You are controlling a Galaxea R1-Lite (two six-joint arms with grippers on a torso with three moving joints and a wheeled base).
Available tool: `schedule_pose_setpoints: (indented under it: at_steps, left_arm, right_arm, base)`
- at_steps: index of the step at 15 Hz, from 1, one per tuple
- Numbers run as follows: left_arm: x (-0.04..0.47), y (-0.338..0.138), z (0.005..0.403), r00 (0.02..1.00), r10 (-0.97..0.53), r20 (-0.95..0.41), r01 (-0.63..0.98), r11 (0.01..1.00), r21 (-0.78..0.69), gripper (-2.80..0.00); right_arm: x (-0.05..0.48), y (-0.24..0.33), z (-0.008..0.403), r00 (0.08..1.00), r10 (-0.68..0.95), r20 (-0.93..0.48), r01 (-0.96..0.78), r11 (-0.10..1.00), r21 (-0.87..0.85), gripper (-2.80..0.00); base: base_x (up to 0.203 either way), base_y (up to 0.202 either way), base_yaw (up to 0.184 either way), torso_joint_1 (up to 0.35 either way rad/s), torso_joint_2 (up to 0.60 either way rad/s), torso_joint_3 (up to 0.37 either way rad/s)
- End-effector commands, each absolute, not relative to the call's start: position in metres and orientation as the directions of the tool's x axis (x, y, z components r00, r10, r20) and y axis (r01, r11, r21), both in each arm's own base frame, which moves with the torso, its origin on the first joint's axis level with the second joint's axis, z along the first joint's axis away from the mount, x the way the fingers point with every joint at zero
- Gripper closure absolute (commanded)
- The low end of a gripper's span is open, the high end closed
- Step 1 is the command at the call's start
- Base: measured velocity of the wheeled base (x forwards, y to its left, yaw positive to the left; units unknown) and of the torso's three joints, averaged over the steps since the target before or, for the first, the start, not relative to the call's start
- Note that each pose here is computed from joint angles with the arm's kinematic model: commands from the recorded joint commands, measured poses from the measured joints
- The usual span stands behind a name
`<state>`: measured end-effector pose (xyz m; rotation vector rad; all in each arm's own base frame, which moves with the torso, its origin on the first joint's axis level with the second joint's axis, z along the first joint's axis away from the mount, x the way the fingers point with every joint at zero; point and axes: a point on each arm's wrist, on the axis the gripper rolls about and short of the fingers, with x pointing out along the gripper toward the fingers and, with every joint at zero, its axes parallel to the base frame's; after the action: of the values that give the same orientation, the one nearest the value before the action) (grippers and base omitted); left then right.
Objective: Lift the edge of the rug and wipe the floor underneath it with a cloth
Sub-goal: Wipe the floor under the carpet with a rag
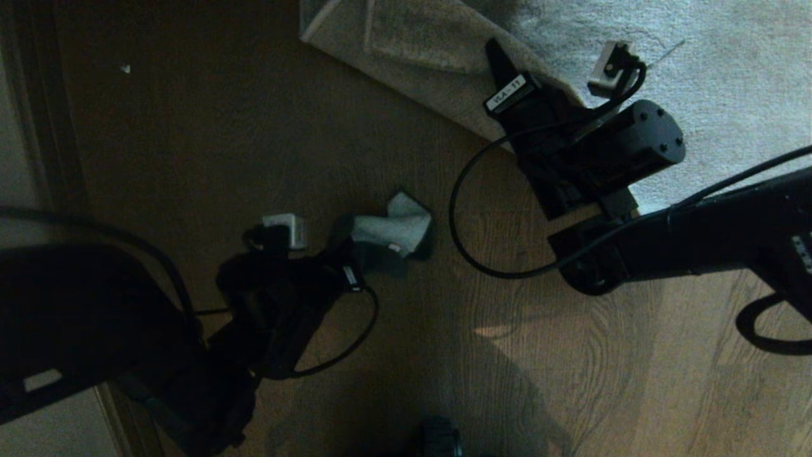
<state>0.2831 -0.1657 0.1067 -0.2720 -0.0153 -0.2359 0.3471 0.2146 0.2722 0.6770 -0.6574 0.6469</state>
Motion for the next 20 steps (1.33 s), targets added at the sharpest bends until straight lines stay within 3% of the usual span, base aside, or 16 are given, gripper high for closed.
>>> schedule_pose_setpoints:
  at_steps: [1,9,16,20]
  left_arm:
    - [0.292,-0.15,0.111,0.979,-0.186,0.08,0.201,0.94,-0.275,0.0]
    - [0.279,-0.161,0.122,0.965,-0.238,0.107,0.259,0.924,-0.282,0.0]
    - [0.186,-0.231,0.124,0.824,-0.559,0.087,0.56,0.783,-0.272,0.0]
    - [0.143,-0.255,0.123,0.768,-0.637,0.076,0.629,0.726,-0.277,0.0]
  right_arm:
    - [0.344,0.215,0.273,0.593,0.303,0.746,-0.729,0.595,0.339,0.0]
    - [0.345,0.216,0.272,0.595,0.305,0.744,-0.729,0.595,0.339,0.0]
    - [0.344,0.215,0.273,0.593,0.303,0.746,-0.729,0.596,0.338,0.0]
    - [0.345,0.215,0.272,0.595,0.304,0.744,-0.728,0.595,0.339,0.0]
  base:
    - [0.0,0.0,0.0,0.0,0.0,0.0]
    - [0.0,0.0,0.0,0.0,0.0,0.0]
    - [0.0,0.0,0.0,0.0,0.0,0.0]
    - [0.0,0.0,0.0,0.0,0.0,0.0]
